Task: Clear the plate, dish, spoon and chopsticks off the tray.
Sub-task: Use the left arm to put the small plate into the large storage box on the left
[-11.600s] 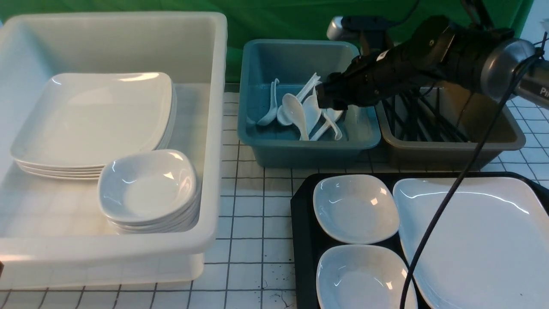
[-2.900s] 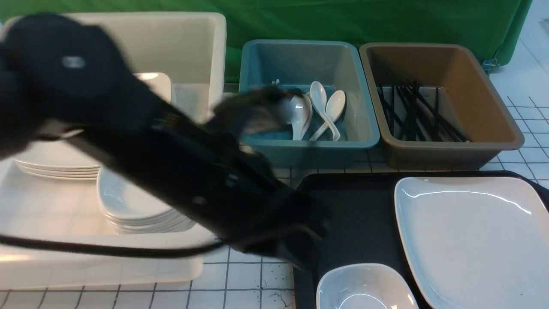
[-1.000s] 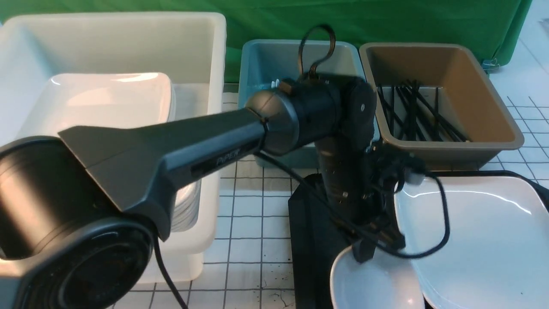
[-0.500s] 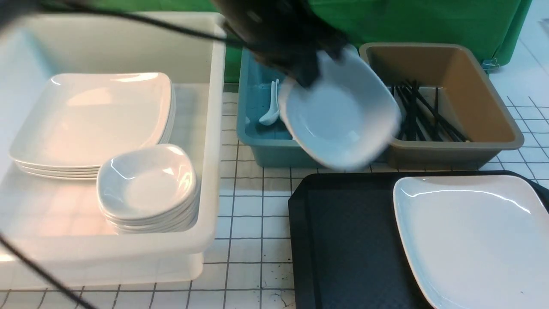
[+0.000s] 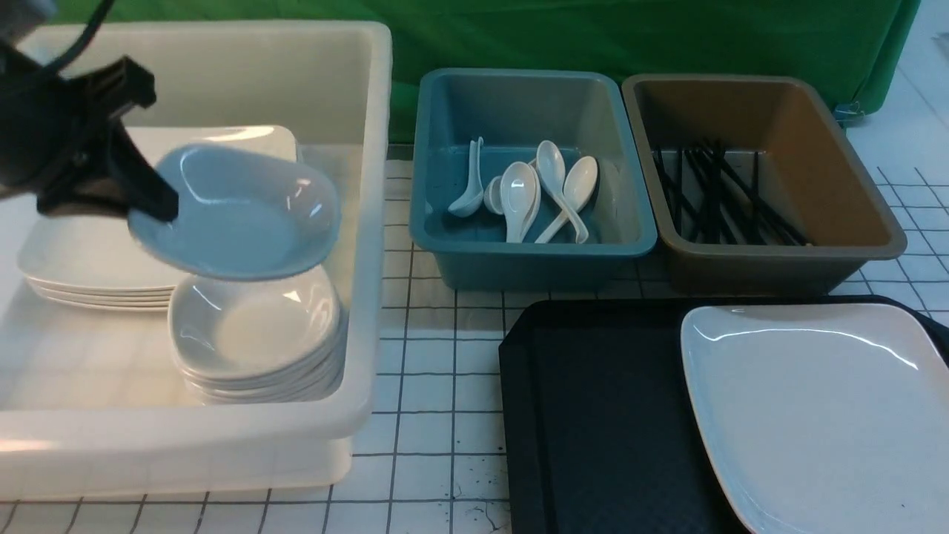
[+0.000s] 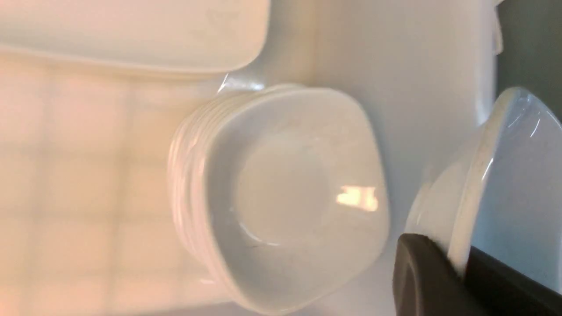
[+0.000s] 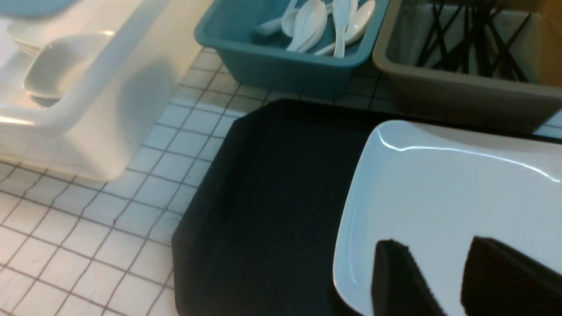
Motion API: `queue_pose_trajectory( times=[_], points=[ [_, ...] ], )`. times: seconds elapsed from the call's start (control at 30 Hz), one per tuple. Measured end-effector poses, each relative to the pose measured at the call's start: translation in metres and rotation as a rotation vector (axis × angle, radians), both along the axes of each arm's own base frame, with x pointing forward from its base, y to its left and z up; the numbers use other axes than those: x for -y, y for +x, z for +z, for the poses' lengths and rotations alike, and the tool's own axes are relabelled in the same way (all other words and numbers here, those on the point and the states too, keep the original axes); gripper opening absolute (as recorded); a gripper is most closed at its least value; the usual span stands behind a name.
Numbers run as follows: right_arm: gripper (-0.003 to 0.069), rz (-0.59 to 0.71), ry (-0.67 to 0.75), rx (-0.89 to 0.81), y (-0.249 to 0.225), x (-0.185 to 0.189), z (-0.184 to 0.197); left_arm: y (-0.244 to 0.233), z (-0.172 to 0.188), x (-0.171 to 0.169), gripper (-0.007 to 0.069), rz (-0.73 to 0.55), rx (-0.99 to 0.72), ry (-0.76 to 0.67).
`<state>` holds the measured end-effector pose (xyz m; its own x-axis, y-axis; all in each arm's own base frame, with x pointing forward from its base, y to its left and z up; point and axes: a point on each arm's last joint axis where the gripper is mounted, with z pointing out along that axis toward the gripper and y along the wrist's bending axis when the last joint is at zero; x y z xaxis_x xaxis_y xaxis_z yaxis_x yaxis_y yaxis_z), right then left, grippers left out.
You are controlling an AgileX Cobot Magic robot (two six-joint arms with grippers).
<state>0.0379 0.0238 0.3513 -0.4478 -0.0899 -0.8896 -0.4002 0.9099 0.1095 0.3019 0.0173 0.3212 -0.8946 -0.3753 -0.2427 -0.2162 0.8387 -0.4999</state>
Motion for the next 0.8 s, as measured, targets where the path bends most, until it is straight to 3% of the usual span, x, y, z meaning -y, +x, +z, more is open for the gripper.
queue_pose_trajectory(
  times=[0.23,0.37,0.63,0.8],
  points=[
    [0.0239,-0.007,0.022,0.052,0.002,0.000,0.005,-0.006,-0.049,-0.003,0.0015,0.130,-0.056,-0.012],
    [0.0239,-0.010,0.029,0.055,0.002,0.000,0.005,-0.008,-0.057,-0.004,0.0038,0.152,-0.058,-0.007],
    [0.0239,-0.019,0.048,0.054,0.003,0.000,0.006,-0.008,-0.061,-0.004,0.0220,0.150,-0.050,0.006],
    [0.0239,-0.019,0.049,0.053,0.003,0.000,0.006,-0.012,-0.055,-0.007,0.0360,0.061,-0.082,0.071]
  ],
)
